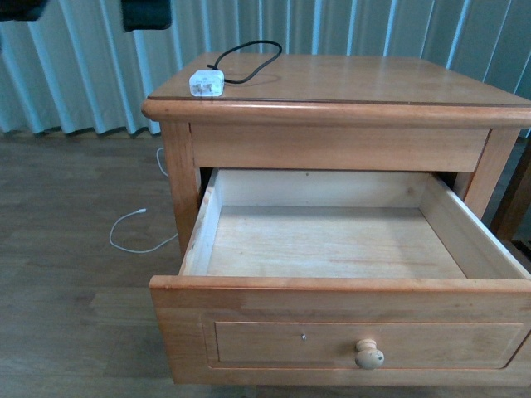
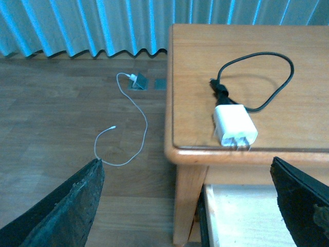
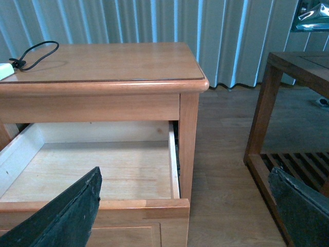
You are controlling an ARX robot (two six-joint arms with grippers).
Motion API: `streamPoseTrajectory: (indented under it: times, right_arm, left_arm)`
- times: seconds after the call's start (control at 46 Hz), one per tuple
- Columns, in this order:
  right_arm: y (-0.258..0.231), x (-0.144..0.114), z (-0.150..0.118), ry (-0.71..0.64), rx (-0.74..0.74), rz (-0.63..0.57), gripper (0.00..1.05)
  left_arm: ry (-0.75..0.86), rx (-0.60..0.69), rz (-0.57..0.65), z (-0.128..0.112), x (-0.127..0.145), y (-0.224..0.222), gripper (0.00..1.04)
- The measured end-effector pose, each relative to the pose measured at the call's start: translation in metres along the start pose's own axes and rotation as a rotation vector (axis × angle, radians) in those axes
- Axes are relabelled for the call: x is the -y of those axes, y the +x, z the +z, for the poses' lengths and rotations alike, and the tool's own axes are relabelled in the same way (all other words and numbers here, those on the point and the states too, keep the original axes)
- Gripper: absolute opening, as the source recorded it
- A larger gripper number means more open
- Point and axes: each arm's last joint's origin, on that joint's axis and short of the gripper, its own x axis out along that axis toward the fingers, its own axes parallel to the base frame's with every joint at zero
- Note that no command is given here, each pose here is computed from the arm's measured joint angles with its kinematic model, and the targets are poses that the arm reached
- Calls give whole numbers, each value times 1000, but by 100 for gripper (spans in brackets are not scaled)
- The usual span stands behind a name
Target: Put charger into drawer
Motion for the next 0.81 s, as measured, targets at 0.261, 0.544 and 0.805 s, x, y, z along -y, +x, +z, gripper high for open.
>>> streamPoseTrajectory:
  times: [0.261, 0.544, 0.805]
  right_arm:
    - [0, 0, 0, 0, 0, 0, 96]
    - [0, 0, 0, 0, 0, 0, 96]
    - [0, 0, 0, 0, 0, 0, 96]
  left_arm:
    - [9, -16, -72, -6, 47, 69, 99]
    - [15, -53, 0, -23, 66, 113, 99]
    - [22, -82, 31, -35, 71, 129, 99]
